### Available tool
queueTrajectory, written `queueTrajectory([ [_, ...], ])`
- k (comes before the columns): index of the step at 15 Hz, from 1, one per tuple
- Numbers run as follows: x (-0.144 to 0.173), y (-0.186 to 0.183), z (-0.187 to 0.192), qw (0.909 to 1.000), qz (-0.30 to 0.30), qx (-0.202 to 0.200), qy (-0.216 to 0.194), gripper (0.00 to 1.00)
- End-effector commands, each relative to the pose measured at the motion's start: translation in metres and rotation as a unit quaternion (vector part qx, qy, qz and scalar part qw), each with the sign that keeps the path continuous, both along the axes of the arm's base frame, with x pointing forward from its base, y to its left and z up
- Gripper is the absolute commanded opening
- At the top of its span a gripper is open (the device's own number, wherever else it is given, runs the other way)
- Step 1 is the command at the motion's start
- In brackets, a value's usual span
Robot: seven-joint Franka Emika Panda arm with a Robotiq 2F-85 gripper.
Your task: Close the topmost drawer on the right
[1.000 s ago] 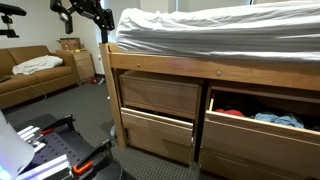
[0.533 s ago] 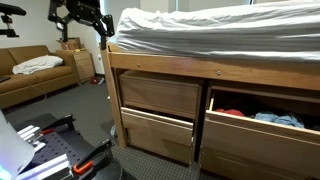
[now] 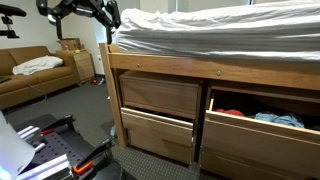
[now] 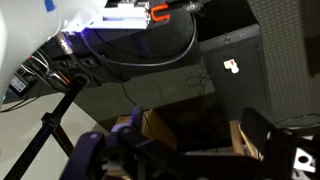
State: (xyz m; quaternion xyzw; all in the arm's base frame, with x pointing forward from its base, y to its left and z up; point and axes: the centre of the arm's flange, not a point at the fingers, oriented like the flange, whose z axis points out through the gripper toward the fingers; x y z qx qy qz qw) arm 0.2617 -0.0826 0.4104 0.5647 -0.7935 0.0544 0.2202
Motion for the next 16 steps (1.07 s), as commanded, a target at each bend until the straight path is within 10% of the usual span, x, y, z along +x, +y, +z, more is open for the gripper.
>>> queueTrajectory([
  [1,-0.067,-0.055,-0.004,0.9949,-0.085,-0.044,-0.033,1.0],
  [9,-0.031,-0.061,0.041,0.9924,-0.097,-0.052,-0.056,1.0],
  [12,0.039,-0.053,-0.001,0.9876,-0.113,-0.035,-0.103,1.0],
  [16,0.004,-0.125,-0.06,0.9903,-0.094,0.075,-0.07,1.0],
])
